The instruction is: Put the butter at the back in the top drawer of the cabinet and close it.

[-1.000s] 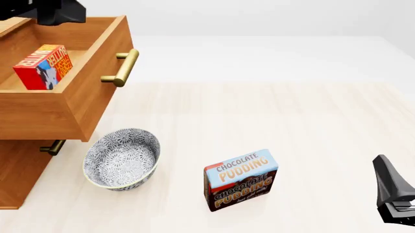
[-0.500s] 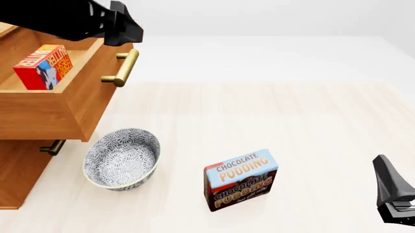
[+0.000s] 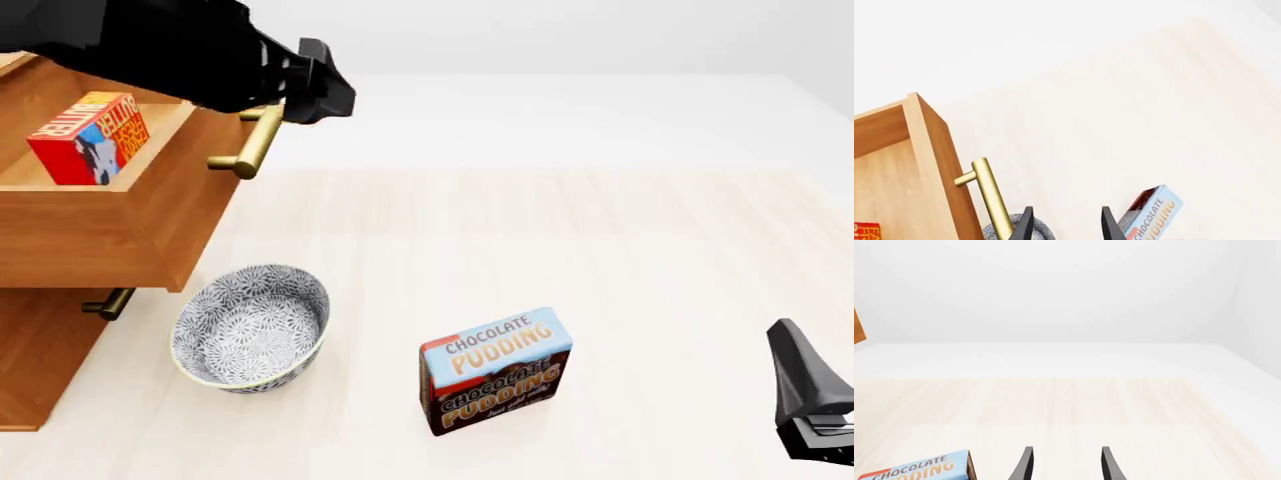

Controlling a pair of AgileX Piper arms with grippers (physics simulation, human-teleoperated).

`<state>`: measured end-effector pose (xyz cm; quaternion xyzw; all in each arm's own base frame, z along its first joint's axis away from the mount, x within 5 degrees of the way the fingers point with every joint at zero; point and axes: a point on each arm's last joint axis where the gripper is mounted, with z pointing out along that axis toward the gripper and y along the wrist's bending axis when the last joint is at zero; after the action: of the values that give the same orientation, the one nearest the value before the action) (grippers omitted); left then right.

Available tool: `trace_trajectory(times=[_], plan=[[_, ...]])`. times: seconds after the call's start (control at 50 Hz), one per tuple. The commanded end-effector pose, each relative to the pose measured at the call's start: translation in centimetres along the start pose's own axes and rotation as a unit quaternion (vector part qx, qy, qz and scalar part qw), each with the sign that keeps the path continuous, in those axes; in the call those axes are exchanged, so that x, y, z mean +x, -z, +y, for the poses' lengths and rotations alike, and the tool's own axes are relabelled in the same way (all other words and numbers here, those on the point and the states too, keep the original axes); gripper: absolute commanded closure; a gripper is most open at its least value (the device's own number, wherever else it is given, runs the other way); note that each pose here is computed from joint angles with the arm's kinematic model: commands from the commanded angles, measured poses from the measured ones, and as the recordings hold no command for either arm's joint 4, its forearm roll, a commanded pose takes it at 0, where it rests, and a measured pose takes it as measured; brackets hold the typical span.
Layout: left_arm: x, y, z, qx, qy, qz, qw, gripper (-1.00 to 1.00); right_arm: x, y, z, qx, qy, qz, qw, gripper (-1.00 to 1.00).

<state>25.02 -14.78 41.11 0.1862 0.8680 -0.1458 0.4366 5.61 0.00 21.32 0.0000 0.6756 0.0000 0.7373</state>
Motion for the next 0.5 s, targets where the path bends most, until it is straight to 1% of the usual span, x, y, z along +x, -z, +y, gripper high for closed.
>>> trace_trajectory(times=[0.02, 0.5], plan=[[0.5, -1.5, -0.9, 0.012, -0.002, 0.009, 0.9999, -1.00, 0.0, 0.0, 0.0, 0.000, 0.000, 0.000, 1.0000, -1.00], [1.5, -4.4, -3.2, 0.039, -0.002, 0.025, 0.9989, -1.00, 0.0, 0.0, 0.0, 0.000, 0.000, 0.000, 1.0000, -1.00]])
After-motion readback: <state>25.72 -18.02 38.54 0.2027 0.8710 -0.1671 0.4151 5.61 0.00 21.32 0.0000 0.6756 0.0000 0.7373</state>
